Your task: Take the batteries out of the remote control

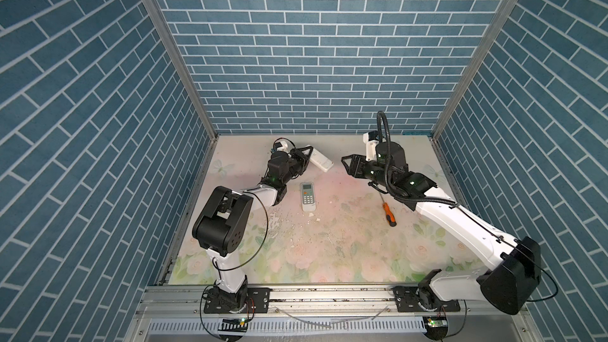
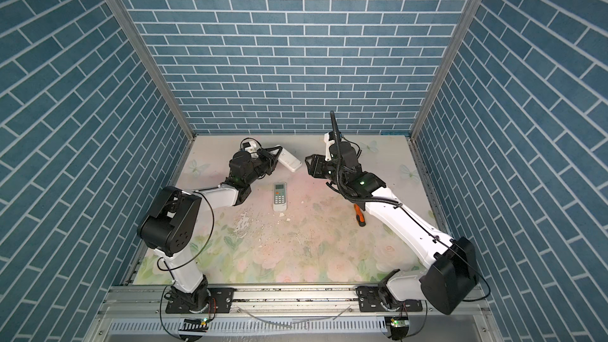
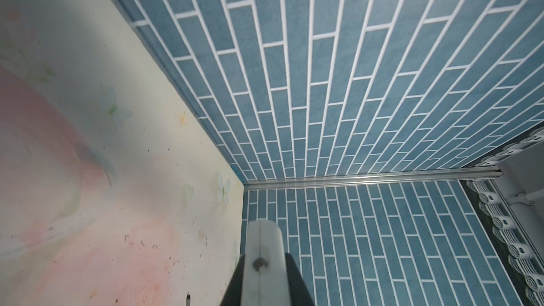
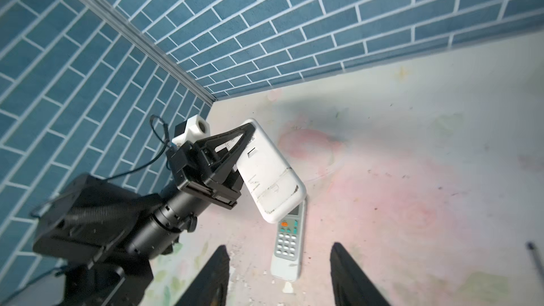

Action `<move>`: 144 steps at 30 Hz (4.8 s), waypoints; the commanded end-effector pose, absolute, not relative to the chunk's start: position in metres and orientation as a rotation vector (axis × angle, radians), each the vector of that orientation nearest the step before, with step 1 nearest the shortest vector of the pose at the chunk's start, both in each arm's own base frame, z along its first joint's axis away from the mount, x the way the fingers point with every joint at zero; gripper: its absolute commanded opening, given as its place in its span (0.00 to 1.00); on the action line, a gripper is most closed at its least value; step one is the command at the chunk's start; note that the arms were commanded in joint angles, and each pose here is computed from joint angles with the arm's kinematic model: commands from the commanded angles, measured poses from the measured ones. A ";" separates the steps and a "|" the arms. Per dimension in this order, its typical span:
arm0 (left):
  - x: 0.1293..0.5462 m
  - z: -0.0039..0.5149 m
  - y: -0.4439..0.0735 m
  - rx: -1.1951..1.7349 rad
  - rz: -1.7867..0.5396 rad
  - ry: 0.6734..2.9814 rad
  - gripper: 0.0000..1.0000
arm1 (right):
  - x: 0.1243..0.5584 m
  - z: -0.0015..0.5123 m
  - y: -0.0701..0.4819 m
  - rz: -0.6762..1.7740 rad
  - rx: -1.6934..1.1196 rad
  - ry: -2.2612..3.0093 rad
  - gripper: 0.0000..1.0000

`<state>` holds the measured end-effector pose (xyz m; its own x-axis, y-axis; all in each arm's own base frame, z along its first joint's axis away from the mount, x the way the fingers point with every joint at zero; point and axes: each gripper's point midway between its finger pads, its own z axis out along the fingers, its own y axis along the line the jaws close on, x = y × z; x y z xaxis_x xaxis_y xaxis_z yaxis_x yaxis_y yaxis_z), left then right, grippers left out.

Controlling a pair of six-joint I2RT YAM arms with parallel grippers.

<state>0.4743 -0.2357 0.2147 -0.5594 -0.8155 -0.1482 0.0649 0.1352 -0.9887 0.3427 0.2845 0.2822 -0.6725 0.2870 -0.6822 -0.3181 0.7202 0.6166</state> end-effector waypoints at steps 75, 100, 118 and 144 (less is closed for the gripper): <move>0.466 0.302 -0.232 -0.508 -1.506 1.389 0.00 | 0.380 0.278 0.329 1.406 0.169 2.057 0.41; 0.434 0.242 -0.229 -0.468 -1.515 1.531 0.00 | 0.289 0.156 0.128 0.150 0.018 2.721 0.49; 0.333 0.171 -0.192 -0.602 -1.166 1.706 0.00 | 0.284 0.190 0.282 0.455 -0.709 2.514 0.70; 0.256 0.074 -0.173 -0.688 -0.886 1.836 0.00 | 0.267 0.180 0.290 0.543 -0.750 2.471 0.70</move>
<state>0.2548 -0.1717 0.0717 -0.4082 -0.7401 -0.5344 -0.0938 0.6164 -0.7819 0.2697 0.2969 0.1790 -0.7302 -0.4068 -0.5489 -0.6047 0.7588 0.2420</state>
